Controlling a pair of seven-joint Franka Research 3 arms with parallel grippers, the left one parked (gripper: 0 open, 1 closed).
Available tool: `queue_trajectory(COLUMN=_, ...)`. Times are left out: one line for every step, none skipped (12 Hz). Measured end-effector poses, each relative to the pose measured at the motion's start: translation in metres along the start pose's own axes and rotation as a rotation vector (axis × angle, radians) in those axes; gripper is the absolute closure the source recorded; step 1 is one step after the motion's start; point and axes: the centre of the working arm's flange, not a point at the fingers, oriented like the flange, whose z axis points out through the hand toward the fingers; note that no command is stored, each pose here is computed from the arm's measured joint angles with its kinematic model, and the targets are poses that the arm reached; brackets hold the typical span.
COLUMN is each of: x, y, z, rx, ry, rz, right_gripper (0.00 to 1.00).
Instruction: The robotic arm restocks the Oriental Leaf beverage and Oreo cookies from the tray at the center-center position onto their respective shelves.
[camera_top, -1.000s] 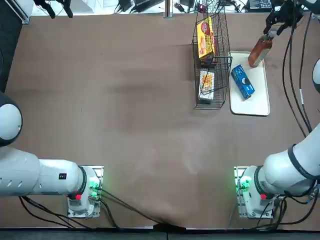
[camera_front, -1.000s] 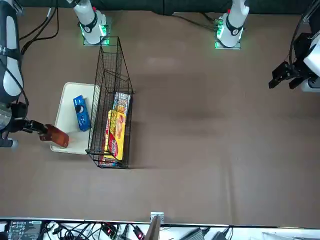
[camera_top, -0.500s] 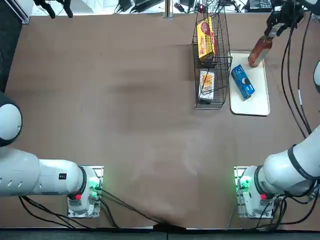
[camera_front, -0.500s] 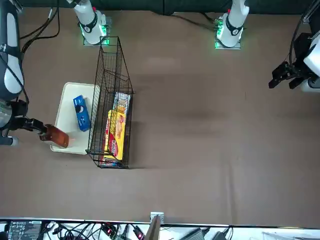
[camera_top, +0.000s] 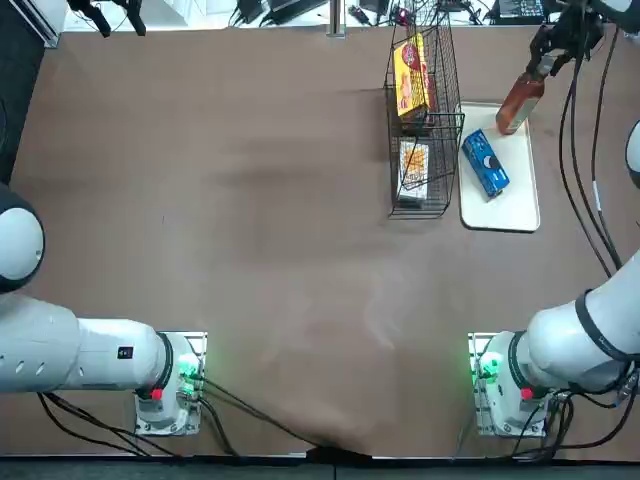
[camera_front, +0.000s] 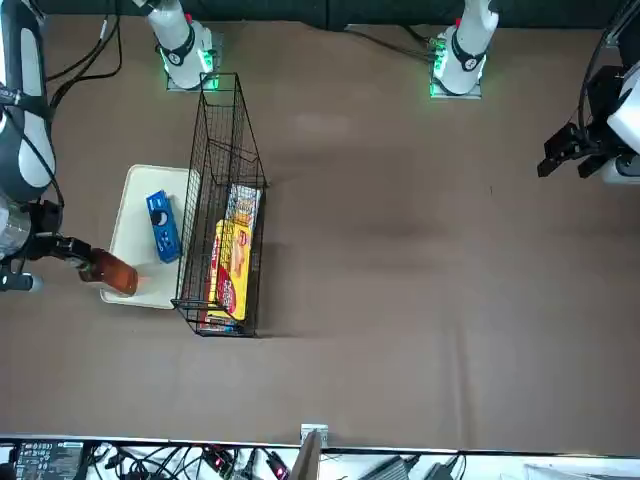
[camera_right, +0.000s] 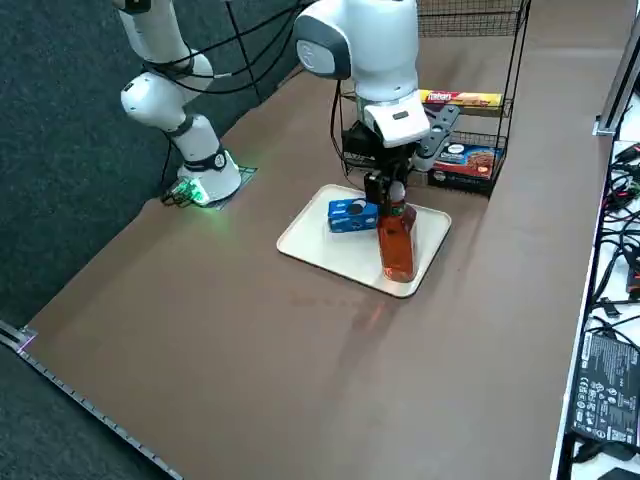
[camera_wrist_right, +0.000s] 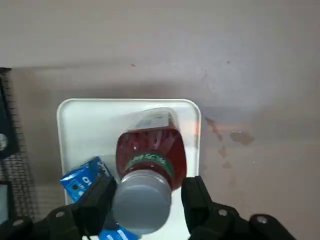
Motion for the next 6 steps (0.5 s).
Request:
queue_trajectory(x=-0.0001, y=0.0005, z=0.0013, rx=-0.012, ry=0.000, rz=-0.003, right_gripper=0.19)
queue_trajectory(x=-0.0001, y=0.0005, z=0.0021, rx=-0.018, ry=0.002, rz=-0.006, right_gripper=0.19)
queue_trajectory(x=0.0001, y=0.0001, z=0.0023, rx=-0.020, ry=0.004, rz=-0.007, right_gripper=0.20)
queue_trajectory(x=0.0002, y=-0.0004, z=0.0023, rx=-0.020, ry=0.005, rz=-0.007, right_gripper=0.20)
queue_trajectory(x=0.0003, y=-0.0014, z=0.0020, rx=-0.020, ry=0.005, rz=-0.008, right_gripper=0.27)
queue_trajectory(x=0.0004, y=-0.0019, z=0.0020, rx=-0.020, ry=0.005, rz=-0.008, right_gripper=0.30)
